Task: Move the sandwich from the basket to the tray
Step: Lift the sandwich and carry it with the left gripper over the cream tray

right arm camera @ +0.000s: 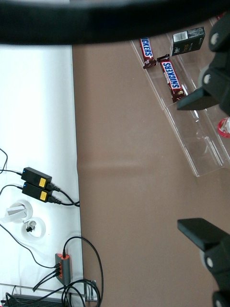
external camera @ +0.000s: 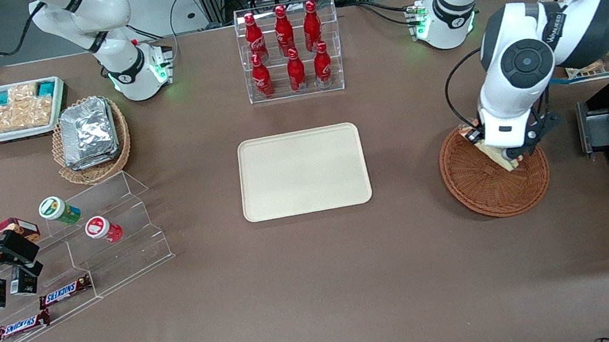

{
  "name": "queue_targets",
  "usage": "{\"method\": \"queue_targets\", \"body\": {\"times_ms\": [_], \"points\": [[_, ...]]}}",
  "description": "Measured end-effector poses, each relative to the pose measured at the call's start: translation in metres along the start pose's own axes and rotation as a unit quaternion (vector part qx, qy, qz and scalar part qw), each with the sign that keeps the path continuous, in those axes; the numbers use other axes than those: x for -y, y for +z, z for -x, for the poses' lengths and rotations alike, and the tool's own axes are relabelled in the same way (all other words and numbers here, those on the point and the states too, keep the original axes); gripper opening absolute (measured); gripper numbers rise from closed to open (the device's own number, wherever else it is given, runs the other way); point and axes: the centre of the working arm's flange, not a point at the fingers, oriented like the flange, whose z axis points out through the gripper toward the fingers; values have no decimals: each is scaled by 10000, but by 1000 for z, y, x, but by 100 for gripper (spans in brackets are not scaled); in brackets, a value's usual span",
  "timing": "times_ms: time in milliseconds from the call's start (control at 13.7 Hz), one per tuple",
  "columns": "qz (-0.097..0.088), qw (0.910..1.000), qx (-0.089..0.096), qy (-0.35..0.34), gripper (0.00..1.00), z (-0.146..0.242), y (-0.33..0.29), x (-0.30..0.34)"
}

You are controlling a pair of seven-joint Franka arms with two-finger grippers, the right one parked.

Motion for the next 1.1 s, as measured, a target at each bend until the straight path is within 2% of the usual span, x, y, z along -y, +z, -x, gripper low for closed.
{"method": "queue_targets", "body": {"times_ms": [293, 585, 732, 878, 1098], "points": [[79, 9976, -132, 675, 15, 41, -27, -40], [129, 9884, -267, 1491, 15, 106, -39, -90], [149, 9809, -303, 1918, 15, 141, -41, -114], [74, 9707, -390, 2371, 15, 177, -38, -136], [-27, 9547, -415, 2946, 15, 218, -25, -166]]}}
